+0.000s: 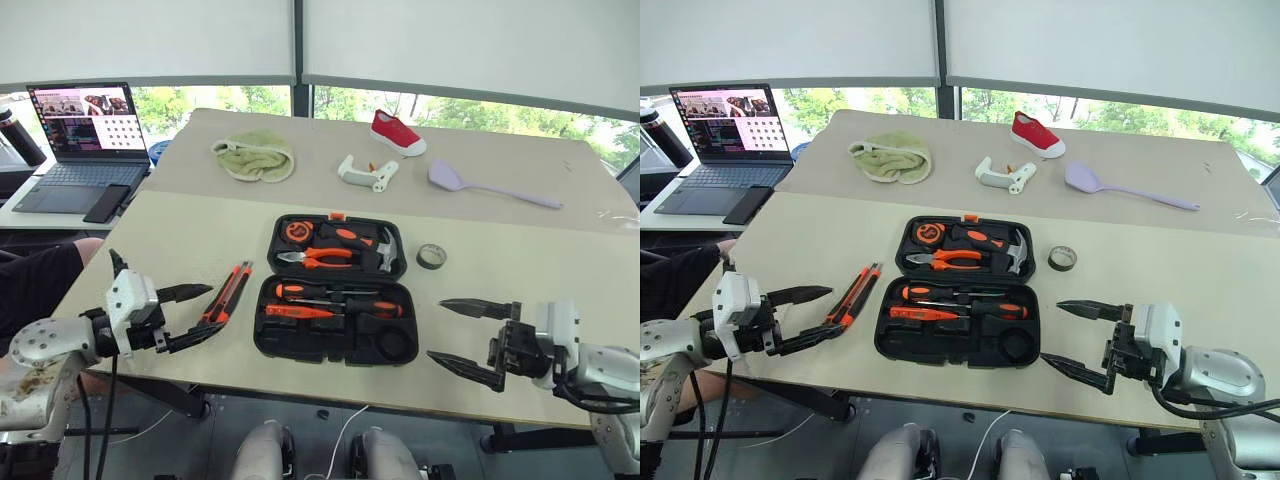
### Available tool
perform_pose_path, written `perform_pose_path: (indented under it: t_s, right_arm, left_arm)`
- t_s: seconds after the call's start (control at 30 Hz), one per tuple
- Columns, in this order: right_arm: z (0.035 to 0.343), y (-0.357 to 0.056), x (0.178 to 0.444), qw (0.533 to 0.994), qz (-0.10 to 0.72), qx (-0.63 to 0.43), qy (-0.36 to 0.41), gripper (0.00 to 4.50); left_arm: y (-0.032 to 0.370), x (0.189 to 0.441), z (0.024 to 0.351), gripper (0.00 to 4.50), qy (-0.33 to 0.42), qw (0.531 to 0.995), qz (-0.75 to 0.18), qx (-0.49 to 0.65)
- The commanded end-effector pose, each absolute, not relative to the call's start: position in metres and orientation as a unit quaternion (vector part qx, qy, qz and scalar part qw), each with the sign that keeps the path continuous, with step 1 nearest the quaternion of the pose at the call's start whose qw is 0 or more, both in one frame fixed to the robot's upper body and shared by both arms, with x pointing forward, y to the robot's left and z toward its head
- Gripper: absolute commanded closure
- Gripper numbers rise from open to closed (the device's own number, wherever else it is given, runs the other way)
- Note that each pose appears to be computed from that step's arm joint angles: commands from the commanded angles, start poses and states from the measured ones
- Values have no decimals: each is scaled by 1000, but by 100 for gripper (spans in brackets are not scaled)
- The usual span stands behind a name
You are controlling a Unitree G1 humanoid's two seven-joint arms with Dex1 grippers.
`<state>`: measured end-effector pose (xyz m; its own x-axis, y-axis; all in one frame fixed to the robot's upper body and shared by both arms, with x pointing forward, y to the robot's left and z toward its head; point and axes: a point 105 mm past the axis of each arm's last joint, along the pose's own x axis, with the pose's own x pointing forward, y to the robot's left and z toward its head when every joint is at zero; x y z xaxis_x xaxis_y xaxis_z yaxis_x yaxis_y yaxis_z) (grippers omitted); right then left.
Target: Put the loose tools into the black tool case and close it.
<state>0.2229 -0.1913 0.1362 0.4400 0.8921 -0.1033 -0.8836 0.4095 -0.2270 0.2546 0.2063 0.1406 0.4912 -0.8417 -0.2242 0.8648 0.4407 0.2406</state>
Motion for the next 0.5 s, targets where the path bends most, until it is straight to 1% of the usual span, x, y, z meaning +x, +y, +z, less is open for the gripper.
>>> perform_pose_path:
  t_s: [0.03, 0.07, 0.13, 0.17, 0.23, 0.3, 0.5]
  right_arm:
    - [145, -190, 225, 838, 527, -136, -38, 0]
    - [145, -190, 226, 838, 527, -137, -39, 0]
    - [146, -189, 226, 838, 527, -138, -40, 0]
    - [146, -189, 225, 838, 526, -139, -41, 0]
    - [146, -188, 224, 839, 525, -139, -41, 0]
    - [147, -187, 224, 839, 524, -140, -41, 0]
    - [148, -187, 222, 842, 519, -141, -40, 0]
  left_arm:
    - [167, 266, 146, 163, 6, 813, -551, 186]
    - [158, 270, 145, 192, 5, 806, -561, 189]
    - [145, 276, 140, 271, 9, 795, -575, 194]
    - [137, 277, 136, 300, 17, 785, -588, 195]
    - [128, 278, 129, 381, 28, 768, -609, 198]
    - [123, 282, 126, 446, 34, 763, -612, 202]
    - [116, 294, 113, 446, 62, 751, -620, 219]
